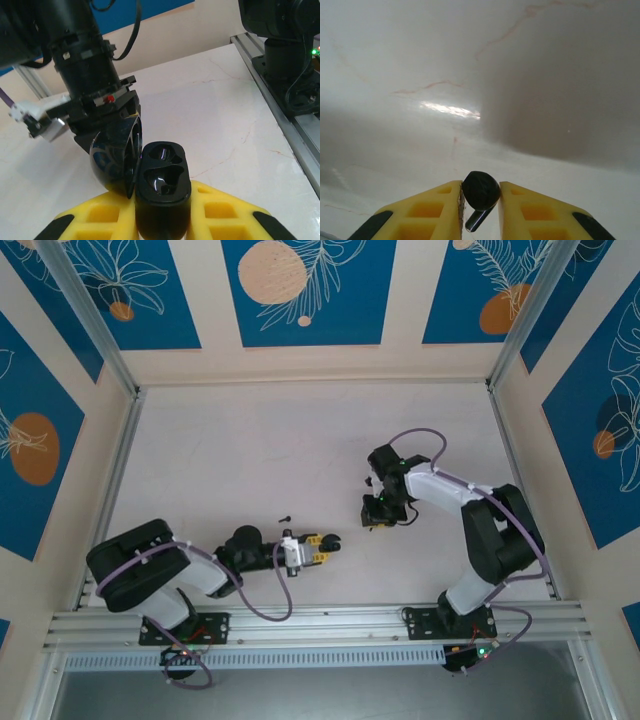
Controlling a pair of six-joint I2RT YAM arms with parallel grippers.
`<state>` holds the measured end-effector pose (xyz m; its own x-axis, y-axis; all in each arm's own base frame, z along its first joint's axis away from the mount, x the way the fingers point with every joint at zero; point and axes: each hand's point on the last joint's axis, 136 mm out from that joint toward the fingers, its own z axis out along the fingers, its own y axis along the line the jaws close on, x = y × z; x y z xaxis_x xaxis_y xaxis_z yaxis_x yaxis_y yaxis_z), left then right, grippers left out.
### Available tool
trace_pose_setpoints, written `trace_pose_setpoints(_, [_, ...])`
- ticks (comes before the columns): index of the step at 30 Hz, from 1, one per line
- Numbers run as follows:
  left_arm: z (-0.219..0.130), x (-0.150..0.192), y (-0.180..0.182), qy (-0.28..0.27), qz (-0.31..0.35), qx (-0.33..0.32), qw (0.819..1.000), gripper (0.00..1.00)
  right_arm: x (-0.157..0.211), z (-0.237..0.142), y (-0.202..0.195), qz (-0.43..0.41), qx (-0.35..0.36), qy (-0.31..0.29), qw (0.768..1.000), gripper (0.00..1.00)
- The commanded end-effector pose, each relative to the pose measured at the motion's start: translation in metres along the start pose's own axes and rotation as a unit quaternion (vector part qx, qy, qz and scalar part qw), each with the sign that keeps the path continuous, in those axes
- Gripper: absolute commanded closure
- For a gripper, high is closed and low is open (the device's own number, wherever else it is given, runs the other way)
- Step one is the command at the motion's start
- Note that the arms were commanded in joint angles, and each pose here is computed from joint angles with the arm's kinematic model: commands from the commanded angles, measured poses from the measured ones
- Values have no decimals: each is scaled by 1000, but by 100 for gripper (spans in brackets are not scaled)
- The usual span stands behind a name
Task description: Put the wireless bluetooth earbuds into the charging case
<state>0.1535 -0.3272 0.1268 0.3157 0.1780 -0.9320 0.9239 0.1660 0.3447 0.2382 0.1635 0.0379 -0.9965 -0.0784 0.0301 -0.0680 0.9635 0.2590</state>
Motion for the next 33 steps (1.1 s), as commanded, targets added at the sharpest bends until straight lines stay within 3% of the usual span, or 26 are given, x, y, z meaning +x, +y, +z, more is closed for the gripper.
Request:
trace_pose_setpoints(1, [-2,1,-5,15,37,6,999,78,11,-5,-7,17,32,38,999,76])
trace_pose_setpoints(12, [-7,4,-7,50,56,10,997,77,23,7,-15,-49,101,110,988,73])
trace_pose_setpoints(18, [-9,6,-6,57,54,6,997,77,19,3,-15,-59,117,112,985,69])
trace_pose_setpoints(25, [-10,8,-5,64,49,2,997,77,12,-25,-1,34,66,82,994,64])
trace_pose_setpoints(33, [-10,8,-4,68,46,-2,997,76,18,-25,7,162,4,82,983,64])
